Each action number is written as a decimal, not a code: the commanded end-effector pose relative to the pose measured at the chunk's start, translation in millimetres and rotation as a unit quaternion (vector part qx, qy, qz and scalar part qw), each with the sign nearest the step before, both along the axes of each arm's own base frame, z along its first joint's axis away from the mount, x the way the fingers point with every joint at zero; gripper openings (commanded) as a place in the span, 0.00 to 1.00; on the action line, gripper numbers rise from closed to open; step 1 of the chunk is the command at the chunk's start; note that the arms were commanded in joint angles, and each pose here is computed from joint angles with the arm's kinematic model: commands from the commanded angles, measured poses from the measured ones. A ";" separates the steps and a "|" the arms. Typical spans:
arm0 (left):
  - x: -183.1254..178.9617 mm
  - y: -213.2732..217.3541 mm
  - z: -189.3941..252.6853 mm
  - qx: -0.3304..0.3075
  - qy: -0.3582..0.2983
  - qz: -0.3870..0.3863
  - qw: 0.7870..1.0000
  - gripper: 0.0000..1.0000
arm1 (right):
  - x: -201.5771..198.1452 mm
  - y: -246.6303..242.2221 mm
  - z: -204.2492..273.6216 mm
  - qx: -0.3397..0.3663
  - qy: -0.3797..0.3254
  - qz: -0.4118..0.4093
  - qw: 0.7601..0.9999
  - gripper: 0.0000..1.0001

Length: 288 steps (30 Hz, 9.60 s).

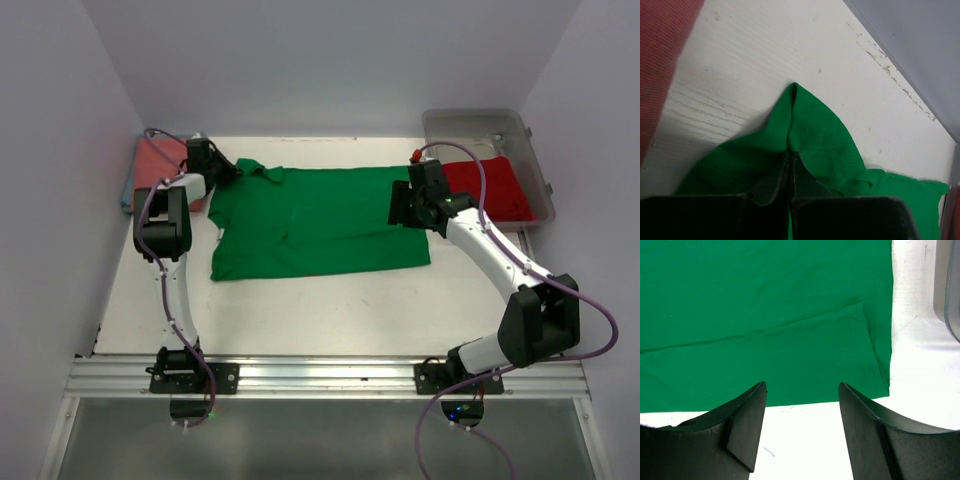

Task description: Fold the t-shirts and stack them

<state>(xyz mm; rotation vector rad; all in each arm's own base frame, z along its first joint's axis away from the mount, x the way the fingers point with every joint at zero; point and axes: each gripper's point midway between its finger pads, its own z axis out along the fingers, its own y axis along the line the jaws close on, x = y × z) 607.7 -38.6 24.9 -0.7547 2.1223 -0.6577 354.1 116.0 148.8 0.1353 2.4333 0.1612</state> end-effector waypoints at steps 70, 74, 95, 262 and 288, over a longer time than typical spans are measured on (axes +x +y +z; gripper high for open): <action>-189.6 -9.5 110.3 0.012 0.028 -0.040 0.999 0.00 | 267.5 -40.8 -94.6 -0.064 -0.042 -0.200 0.977 0.59; -187.3 -10.9 110.6 0.008 0.028 -0.043 0.999 0.00 | 268.5 -51.3 -74.0 -0.089 -0.063 -0.208 0.972 0.63; -186.6 -11.5 110.5 0.007 0.029 -0.045 0.999 0.00 | 268.2 -73.0 -111.5 -0.093 -0.027 -0.210 0.973 0.45; -244.0 24.4 72.7 0.138 0.106 0.042 0.984 0.62 | 44.0 58.8 -49.8 0.063 0.014 0.018 0.998 0.41; -225.8 -10.7 50.5 0.063 0.082 -0.020 0.994 0.46 | 39.6 49.6 -60.5 0.040 0.024 0.010 0.999 0.38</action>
